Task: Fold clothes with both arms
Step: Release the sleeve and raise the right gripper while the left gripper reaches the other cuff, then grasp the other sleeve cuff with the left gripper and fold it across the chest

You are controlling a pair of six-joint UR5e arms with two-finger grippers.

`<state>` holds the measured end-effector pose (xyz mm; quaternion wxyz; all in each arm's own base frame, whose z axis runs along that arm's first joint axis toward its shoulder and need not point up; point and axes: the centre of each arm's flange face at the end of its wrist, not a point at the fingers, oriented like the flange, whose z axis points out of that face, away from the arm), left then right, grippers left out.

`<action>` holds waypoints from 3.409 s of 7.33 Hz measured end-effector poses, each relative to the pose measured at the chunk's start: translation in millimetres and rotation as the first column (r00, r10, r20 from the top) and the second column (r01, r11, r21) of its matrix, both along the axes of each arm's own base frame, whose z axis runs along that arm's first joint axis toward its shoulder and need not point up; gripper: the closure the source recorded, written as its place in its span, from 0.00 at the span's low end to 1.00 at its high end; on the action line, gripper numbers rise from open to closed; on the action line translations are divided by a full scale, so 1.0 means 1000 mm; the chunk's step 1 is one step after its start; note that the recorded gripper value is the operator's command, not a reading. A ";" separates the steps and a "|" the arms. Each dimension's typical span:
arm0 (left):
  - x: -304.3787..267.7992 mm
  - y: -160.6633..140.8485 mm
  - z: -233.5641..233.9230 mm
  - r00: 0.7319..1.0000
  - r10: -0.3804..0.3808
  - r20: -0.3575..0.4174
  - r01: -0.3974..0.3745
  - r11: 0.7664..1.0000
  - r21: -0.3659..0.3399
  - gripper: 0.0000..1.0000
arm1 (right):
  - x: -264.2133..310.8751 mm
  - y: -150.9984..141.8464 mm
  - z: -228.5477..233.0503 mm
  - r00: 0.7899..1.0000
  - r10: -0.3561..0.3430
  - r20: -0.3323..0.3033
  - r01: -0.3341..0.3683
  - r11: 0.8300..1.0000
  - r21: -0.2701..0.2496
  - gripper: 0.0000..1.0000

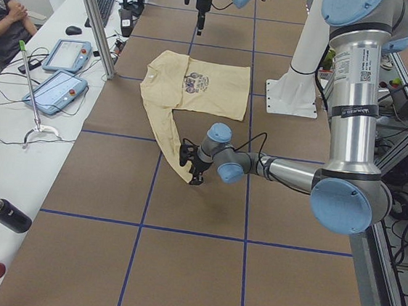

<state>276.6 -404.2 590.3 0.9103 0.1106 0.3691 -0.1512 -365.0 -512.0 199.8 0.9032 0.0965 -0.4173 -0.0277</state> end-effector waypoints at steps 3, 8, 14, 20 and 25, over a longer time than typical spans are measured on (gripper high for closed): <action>0.001 0.001 0.000 1.000 0.000 -0.001 0.000 1.000 -0.001 0.37 | 0.002 -0.002 0.001 1.000 0.003 -0.001 -0.003 1.000 -0.001 0.00; 0.004 0.003 -0.002 1.000 0.004 -0.004 -0.004 1.000 -0.001 1.00 | 0.005 -0.004 0.002 1.000 0.009 -0.003 -0.009 1.000 -0.003 0.00; -0.001 0.008 -0.042 0.998 0.016 -0.069 -0.014 0.999 0.032 1.00 | 0.015 -0.008 0.009 1.000 0.009 0.005 -0.009 1.000 -0.025 0.00; -0.030 -0.041 -0.216 0.902 -0.018 -0.431 0.018 1.000 -0.005 1.00 | 0.085 0.017 0.110 0.998 0.007 -0.062 -0.014 0.993 -0.113 0.00; 0.032 -0.138 -0.461 0.797 -0.135 -0.589 0.011 0.978 -0.209 1.00 | 0.152 0.037 0.189 0.989 -0.025 -0.148 0.007 0.993 -0.122 0.00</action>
